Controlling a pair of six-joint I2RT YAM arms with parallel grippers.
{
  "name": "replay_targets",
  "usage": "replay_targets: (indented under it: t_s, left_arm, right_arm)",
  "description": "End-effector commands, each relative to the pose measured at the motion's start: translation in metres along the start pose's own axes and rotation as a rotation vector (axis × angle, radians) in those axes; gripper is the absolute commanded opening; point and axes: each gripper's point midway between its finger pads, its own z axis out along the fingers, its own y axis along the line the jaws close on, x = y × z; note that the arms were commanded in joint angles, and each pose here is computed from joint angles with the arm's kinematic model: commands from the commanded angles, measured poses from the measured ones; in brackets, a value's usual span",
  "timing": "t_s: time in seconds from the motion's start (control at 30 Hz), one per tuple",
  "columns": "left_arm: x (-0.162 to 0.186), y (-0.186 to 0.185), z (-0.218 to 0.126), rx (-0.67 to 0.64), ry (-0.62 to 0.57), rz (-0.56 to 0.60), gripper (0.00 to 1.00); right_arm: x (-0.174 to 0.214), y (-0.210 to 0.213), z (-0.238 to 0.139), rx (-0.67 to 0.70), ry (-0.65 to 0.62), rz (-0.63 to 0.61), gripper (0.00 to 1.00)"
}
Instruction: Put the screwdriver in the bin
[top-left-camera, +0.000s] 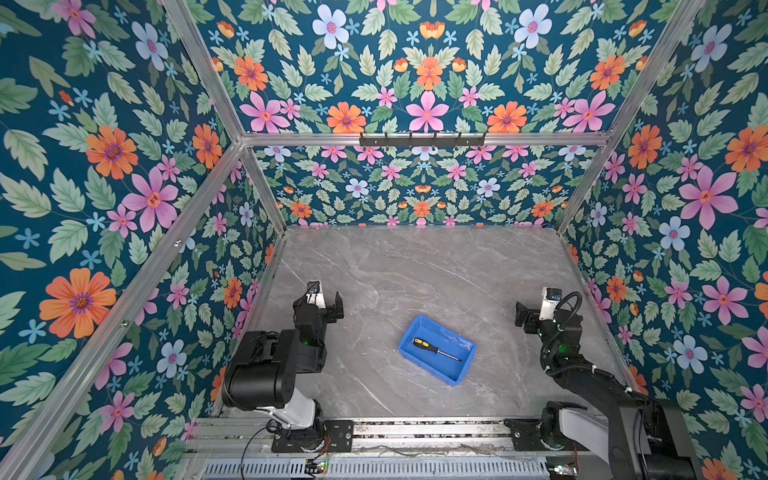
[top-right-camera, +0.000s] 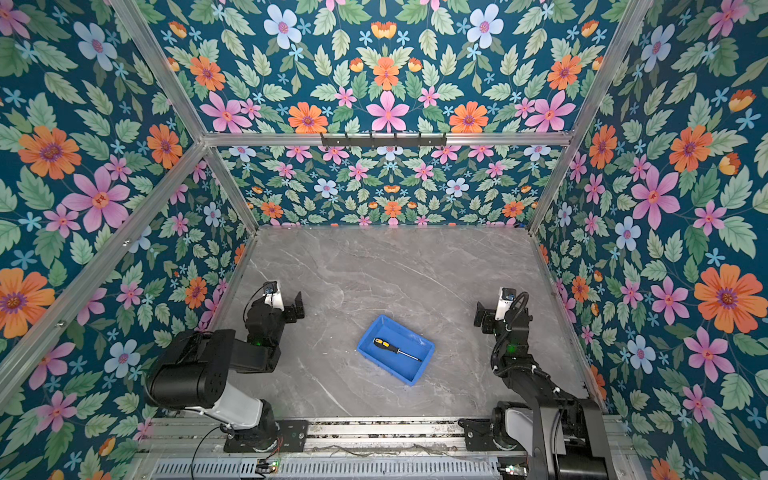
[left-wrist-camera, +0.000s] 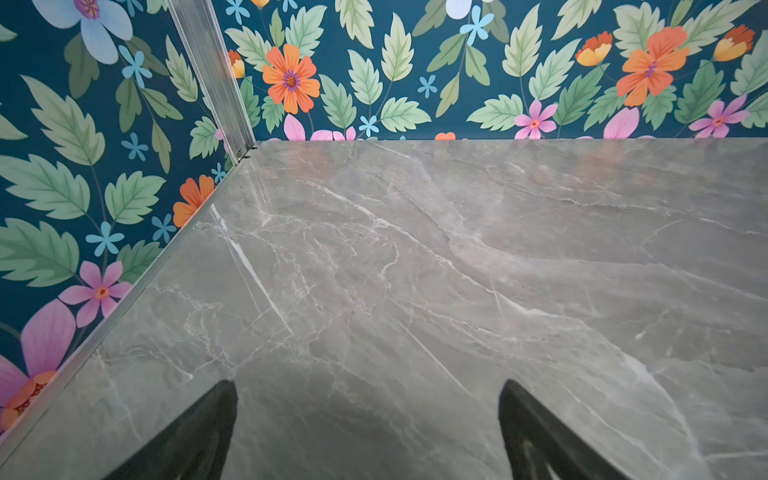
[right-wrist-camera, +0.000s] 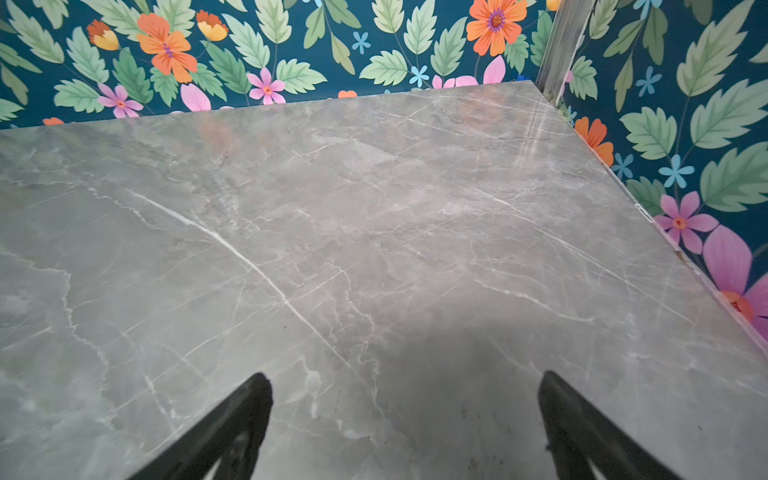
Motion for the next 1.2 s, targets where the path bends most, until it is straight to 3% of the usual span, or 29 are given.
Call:
replay_targets:
  t_s: [0.0,0.47,0.5,1.17]
  left_arm:
    - [-0.021,0.004,0.003,-0.01,-0.079,-0.043,0.99]
    - [-0.023,0.006,0.007,-0.029,-0.082,-0.045,1.0]
    - [-0.023,0.007,0.007,-0.03,-0.082,-0.044,1.0]
    - [-0.022,0.005,0.008,-0.021,-0.074,-0.033,1.0]
  right_arm:
    - [-0.021,0.001,0.008,-0.012,-0.045,0.02,0.99]
    - [-0.008,0.004,0.038,-0.052,-0.06,0.079,0.99]
    - [-0.003,0.004,0.038,-0.049,-0.02,0.074,0.99]
    - [-0.005,0.004,0.039,-0.048,-0.03,0.069,0.99]
